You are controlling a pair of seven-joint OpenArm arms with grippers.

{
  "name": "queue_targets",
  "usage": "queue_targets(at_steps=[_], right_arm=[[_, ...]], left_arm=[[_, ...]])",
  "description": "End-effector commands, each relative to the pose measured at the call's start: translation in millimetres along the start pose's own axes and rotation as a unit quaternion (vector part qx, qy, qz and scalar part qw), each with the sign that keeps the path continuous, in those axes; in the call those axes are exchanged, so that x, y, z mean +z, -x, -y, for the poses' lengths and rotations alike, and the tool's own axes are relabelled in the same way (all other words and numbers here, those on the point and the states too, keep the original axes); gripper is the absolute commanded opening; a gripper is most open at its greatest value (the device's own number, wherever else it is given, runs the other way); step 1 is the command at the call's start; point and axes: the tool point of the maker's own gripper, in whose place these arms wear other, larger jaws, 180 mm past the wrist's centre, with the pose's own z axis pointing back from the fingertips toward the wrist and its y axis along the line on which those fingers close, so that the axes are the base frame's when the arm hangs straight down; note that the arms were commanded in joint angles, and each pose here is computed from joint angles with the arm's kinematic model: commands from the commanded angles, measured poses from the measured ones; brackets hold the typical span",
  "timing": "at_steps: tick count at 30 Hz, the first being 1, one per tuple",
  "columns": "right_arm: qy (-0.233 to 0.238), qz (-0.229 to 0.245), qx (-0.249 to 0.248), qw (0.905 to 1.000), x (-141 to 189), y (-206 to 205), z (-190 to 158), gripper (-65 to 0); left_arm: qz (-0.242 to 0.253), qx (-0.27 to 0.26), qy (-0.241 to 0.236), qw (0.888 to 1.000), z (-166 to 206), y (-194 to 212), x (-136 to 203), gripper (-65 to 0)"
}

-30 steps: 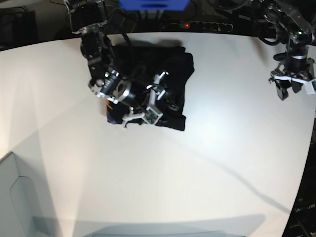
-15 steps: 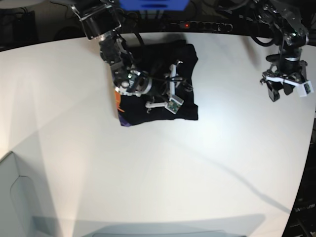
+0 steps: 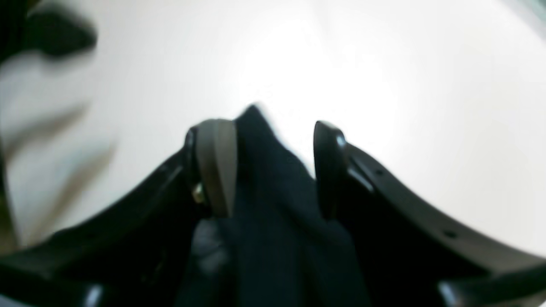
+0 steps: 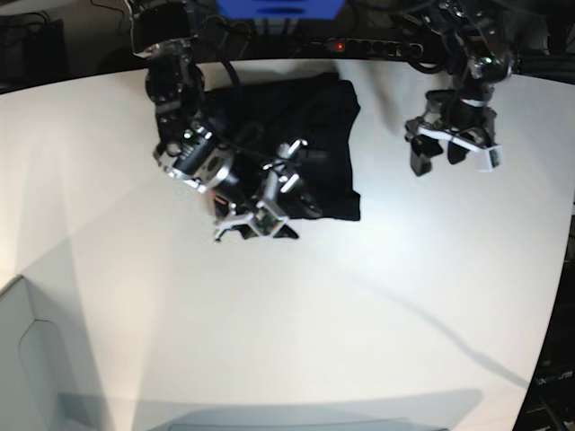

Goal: Fold the T-shirt properly
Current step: 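Tuck and flatten the folded shirt's edges with the right gripper, then grasp the folded shirt with the left gripper and rotate it upright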

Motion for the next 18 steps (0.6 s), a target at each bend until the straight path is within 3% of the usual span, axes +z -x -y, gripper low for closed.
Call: queue_targets(at_steps=[1, 5, 10, 18], right_arm=[[0.012, 0.027, -0.003, 0.9996, 6, -13, 10, -35.2], [0.067, 0.007, -0.015, 0.9976, 28, 7, 49, -35.2], [0.103, -0.014, -0.009, 0.9946, 47, 21, 77, -35.2], [0.128, -0.030, -0.023, 0.9911, 61, 36, 88, -35.2]], left_arm=[[0.016, -0.005, 0.017, 1.000, 11, -7, 1, -19.3], [-0.013, 0.005, 0.060, 0.998, 43, 14, -9, -19.2], [-0.073, 0.028, 0.095, 0.992, 66, 58, -26, -19.2], [-0.120, 0.090, 0.136, 0.979, 79, 92, -35, -19.3]])
